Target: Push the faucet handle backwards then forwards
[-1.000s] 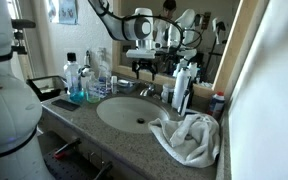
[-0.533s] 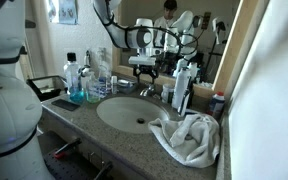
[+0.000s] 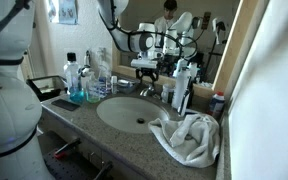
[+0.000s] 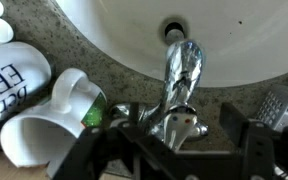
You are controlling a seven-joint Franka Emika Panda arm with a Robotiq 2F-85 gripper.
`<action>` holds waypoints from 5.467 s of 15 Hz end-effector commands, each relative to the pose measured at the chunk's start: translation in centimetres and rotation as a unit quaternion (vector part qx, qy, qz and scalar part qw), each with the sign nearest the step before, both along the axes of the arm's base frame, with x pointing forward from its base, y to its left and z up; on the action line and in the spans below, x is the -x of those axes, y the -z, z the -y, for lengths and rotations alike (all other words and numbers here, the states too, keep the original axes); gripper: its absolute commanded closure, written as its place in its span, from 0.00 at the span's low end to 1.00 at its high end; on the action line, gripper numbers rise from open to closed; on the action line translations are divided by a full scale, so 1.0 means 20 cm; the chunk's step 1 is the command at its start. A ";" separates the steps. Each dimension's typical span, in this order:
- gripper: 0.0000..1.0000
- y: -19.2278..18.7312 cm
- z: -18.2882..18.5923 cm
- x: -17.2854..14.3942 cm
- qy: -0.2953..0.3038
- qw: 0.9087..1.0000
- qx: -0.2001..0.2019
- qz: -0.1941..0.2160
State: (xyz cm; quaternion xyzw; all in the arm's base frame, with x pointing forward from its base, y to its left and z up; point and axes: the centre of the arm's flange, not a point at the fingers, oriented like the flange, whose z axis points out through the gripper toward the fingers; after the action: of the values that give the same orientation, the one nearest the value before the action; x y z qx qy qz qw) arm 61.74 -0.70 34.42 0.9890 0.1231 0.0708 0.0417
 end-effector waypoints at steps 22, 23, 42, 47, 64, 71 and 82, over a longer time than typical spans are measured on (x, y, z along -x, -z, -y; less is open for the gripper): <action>0.92 -0.32 -0.11 -0.03 -0.018 0.999 -0.012 0.030; 0.92 -0.32 -0.11 -0.03 -0.019 0.999 -0.011 0.029; 0.73 -0.32 -0.12 0.02 -0.019 1.000 -0.012 0.020; 0.36 -0.43 -0.16 0.04 -0.024 0.999 -0.012 0.025; 0.00 -0.48 -0.12 0.04 -0.018 1.000 -0.006 0.019; 0.00 -0.33 -0.07 -0.03 -0.014 1.000 -0.010 0.018; 0.02 -0.20 -0.01 -0.10 0.004 0.999 -0.020 0.033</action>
State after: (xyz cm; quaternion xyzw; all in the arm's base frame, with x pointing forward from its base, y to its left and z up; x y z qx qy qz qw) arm 62.88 -0.22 38.64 0.9881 0.1159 0.0960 0.0324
